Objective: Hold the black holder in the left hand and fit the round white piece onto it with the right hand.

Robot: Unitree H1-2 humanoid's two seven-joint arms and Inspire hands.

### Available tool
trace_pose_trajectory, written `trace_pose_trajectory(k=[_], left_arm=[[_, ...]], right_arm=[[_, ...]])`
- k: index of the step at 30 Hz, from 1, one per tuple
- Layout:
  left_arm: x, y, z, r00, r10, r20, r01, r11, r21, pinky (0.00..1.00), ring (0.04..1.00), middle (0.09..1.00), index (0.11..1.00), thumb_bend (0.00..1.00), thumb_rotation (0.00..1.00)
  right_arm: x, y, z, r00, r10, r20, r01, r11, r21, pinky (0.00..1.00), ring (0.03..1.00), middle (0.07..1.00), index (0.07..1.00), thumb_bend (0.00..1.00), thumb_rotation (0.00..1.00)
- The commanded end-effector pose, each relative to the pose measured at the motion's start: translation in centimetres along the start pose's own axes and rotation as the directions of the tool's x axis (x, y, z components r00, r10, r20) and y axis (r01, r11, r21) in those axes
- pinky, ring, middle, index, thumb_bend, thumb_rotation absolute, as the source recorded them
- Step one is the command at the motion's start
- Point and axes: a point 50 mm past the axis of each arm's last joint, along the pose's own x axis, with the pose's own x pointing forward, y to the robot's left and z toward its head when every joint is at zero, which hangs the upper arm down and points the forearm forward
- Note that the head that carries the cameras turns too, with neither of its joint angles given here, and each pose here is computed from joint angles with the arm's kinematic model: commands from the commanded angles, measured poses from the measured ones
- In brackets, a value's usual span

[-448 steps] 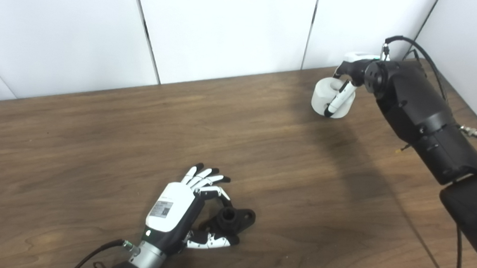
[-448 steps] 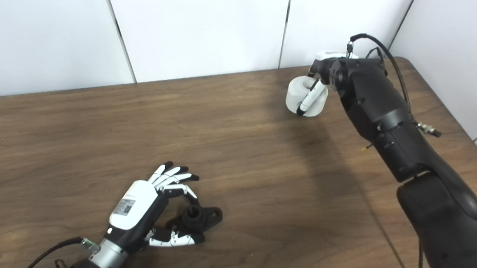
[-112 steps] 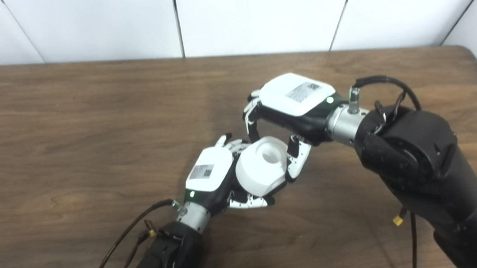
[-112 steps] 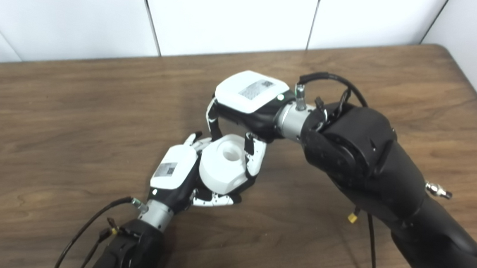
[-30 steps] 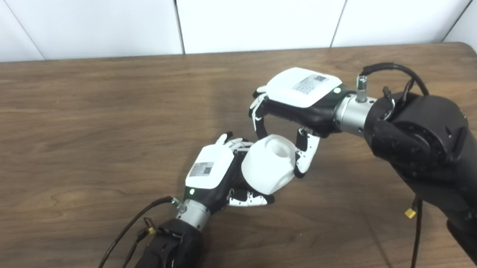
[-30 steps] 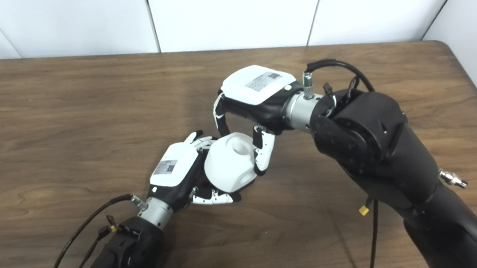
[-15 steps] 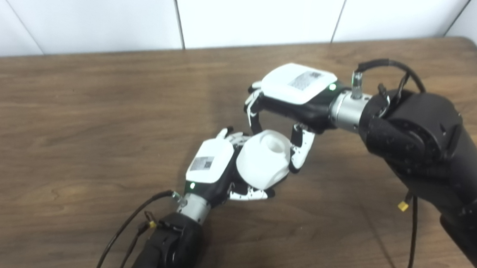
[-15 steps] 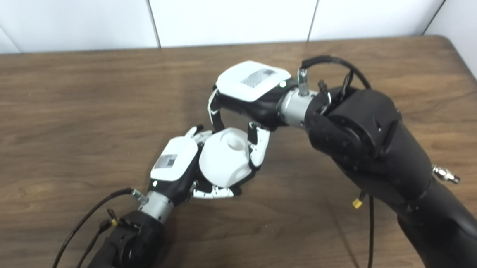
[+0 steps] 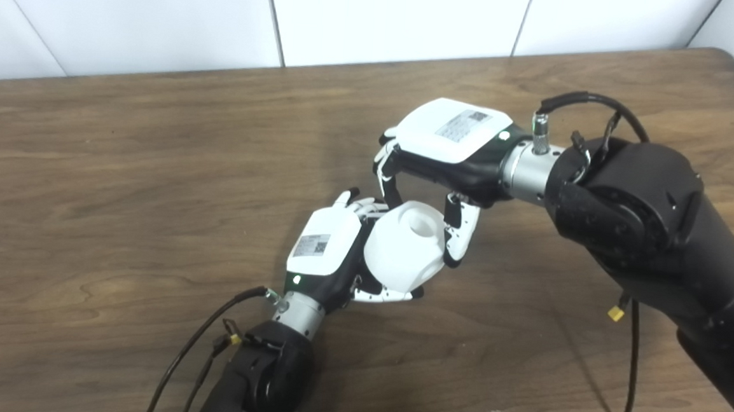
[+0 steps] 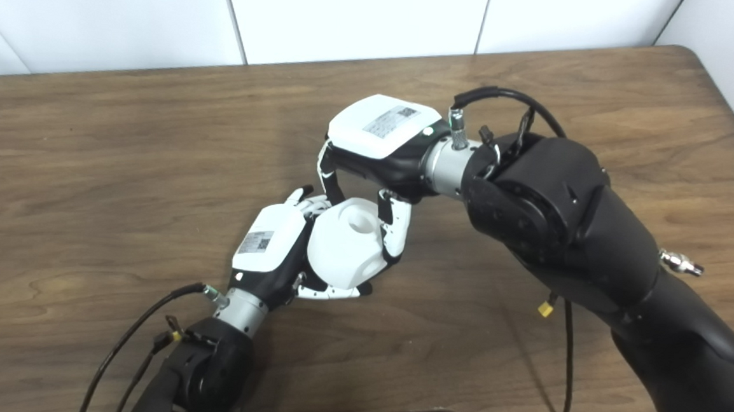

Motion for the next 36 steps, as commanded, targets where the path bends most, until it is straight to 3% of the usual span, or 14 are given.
trace_pose_trajectory(k=[1, 10, 11, 12, 17, 28, 36], left_arm=[[0.2, 0.7, 0.3, 1.0, 0.016, 0.008, -0.016, 1.0, 0.007, 0.99, 0.858, 0.783, 0.487, 0.51, 0.06], [0.3, 0.9, 0.3, 1.0, 0.01, -0.013, -0.009, 0.997, 0.083, 0.94, 0.843, 0.795, 0.497, 0.52, 0.08], [0.3, 0.9, 0.3, 1.0, 0.013, -0.013, -0.011, 0.996, 0.092, 0.92, 0.836, 0.792, 0.6, 0.73, 0.2], [0.3, 0.9, 0.3, 1.0, 0.015, -0.014, -0.013, 0.995, 0.1, 0.91, 0.832, 0.79, 0.644, 0.81, 0.25], [0.4, 0.9, 0.3, 0.999, 0.034, -0.014, -0.032, 0.992, 0.119, 0.88, 0.815, 0.788, 0.756, 0.98, 0.37], [0.5, 1.0, -0.1, 0.999, 0.051, -0.011, -0.05, 0.996, 0.074, 0.88, 0.85, 0.849, 0.888, 1.0, 0.47], [0.6, 2.2, 0.7, 0.998, 0.036, -0.057, -0.038, 0.999, -0.034, 0.93, 0.912, 0.932, 0.974, 1.0, 0.48]], right_arm=[[-0.5, -1.1, -0.2, 0.999, 0.039, -0.024, -0.039, 0.999, 0.004, 0.88, 0.923, 0.806, 0.481, 0.53, 0.14], [-0.6, -1.4, -0.4, 0.999, 0.031, -0.028, -0.031, 0.999, 0.007, 0.88, 0.922, 0.811, 0.481, 0.53, 0.14], [-0.5, -1.5, -0.4, 0.999, 0.031, -0.028, -0.031, 1.0, 0.004, 0.88, 0.922, 0.811, 0.481, 0.52, 0.14], [-0.5, -1.5, -0.4, 0.999, 0.03, -0.028, -0.03, 1.0, 0.002, 0.88, 0.923, 0.811, 0.481, 0.52, 0.14], [-0.6, -1.8, -0.5, 0.999, 0.021, -0.03, -0.021, 1.0, 0.0, 0.87, 0.925, 0.808, 0.481, 0.52, 0.14], [0.0, -2.7, -1.0, 0.999, 0.021, -0.044, -0.021, 1.0, -0.003, 0.85, 0.927, 0.808, 0.482, 0.52, 0.14], [0.2, -4.1, -2.2, 0.996, -0.005, -0.085, 0.007, 1.0, 0.017, 0.94, 0.942, 0.813, 0.48, 0.52, 0.13]])
